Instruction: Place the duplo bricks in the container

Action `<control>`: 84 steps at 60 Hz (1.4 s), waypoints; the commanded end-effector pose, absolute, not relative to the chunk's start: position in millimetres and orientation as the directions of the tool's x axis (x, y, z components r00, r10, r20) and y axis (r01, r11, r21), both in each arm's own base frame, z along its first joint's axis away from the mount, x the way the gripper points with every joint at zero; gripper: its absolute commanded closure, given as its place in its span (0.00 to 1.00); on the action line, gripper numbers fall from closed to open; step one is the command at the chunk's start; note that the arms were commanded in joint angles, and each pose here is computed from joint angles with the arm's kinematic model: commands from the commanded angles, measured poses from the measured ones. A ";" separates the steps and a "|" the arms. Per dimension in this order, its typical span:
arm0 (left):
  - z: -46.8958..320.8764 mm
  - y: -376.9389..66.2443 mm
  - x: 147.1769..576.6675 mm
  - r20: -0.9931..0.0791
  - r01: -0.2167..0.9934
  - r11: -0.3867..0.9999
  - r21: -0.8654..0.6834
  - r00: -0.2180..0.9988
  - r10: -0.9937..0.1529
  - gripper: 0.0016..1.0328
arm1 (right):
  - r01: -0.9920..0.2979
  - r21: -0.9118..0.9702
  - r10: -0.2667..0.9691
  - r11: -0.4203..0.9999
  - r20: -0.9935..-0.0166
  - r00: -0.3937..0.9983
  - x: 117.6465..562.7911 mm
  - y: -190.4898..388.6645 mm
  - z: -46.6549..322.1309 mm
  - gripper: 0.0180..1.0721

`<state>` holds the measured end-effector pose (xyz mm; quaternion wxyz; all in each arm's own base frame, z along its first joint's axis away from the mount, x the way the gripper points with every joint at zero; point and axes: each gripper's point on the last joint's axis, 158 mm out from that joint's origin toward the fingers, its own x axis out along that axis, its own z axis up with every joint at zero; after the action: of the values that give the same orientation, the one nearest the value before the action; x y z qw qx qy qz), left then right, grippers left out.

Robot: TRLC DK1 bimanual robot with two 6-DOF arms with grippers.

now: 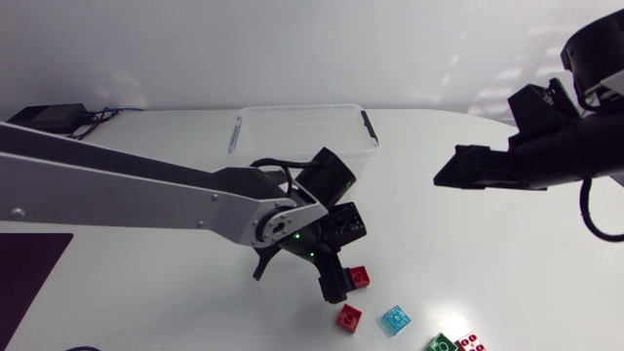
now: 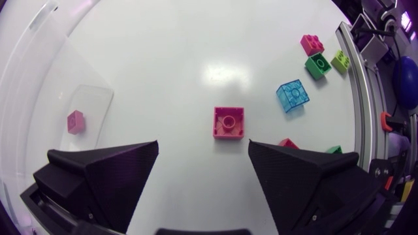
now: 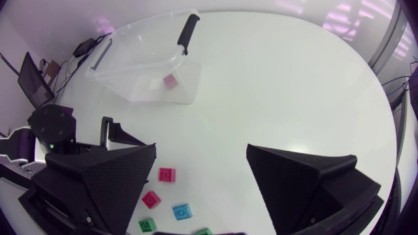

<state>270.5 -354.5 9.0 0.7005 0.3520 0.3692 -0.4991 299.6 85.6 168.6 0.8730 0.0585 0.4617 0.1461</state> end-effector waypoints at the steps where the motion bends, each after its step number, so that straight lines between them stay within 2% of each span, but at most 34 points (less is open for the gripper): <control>1: 2.3 -365.9 264.5 -0.880 0.973 0.194 0.123 0.197 -0.432 0.09 | -0.207 0.240 0.312 0.949 -0.814 0.489 282.0 84.4 149.8 0.05; 16: -6.1 -379.2 252.3 -0.902 0.988 0.122 0.097 0.139 -0.408 0.09 | -0.201 0.236 0.302 0.951 -0.850 0.431 260.0 80.3 121.4 0.05; 26: -16.9 -383.2 252.7 -0.922 0.991 0.108 0.074 0.110 -0.372 0.12 | -0.195 0.239 0.299 0.951 -0.865 0.403 249.4 79.3 112.7 0.05; 29: -21.2 -381.9 252.6 -0.930 0.992 0.104 0.065 0.098 -0.355 0.16 | -0.192 0.239 0.298 0.952 -0.868 0.397 247.5 78.6 110.9 0.05; 39: -26.3 -383.1 253.5 -0.937 0.994 0.099 0.055 0.086 -0.338 0.18 | -0.189 0.237 0.292 0.953 -0.882 0.370 245.1 77.7 104.1 0.05; 53: -30.8 -384.5 258.4 -0.945 0.994 0.107 0.035 0.068 -0.320 0.33 | -0.150 0.223 0.257 0.963 -0.928 0.270 239.0 69.7 80.8 0.05; 59: -33.4 -388.5 254.9 -0.946 0.995 0.099 0.004 0.036 -0.323 0.47 | -0.118 0.226 0.246 0.967 -0.949 0.199 232.8 65.7 74.9 0.05; 63: -39.5 -388.2 251.8 -0.951 0.995 0.095 -0.012 0.017 -0.307 0.61 | -0.103 0.226 0.238 0.969 -0.963 0.128 223.7 63.4 68.1 0.05; 72: -43.0 -385.1 243.8 -0.959 0.994 0.088 -0.059 -0.032 -0.282 0.70 | -0.081 0.172 0.174 0.982 -0.985 0.016 208.8 51.7 47.7 0.05; 84: -46.9 -372.9 240.1 -0.966 0.992 0.097 -0.082 -0.055 -0.251 0.75 | -0.075 0.118 0.107 0.990 -0.985 -0.135 187.1 39.3 22.7 0.05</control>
<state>242.9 -380.6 -37.1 0.5850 0.3840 0.4638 -0.5433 203.5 45.7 36.2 0.6911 0.0205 0.7186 0.0749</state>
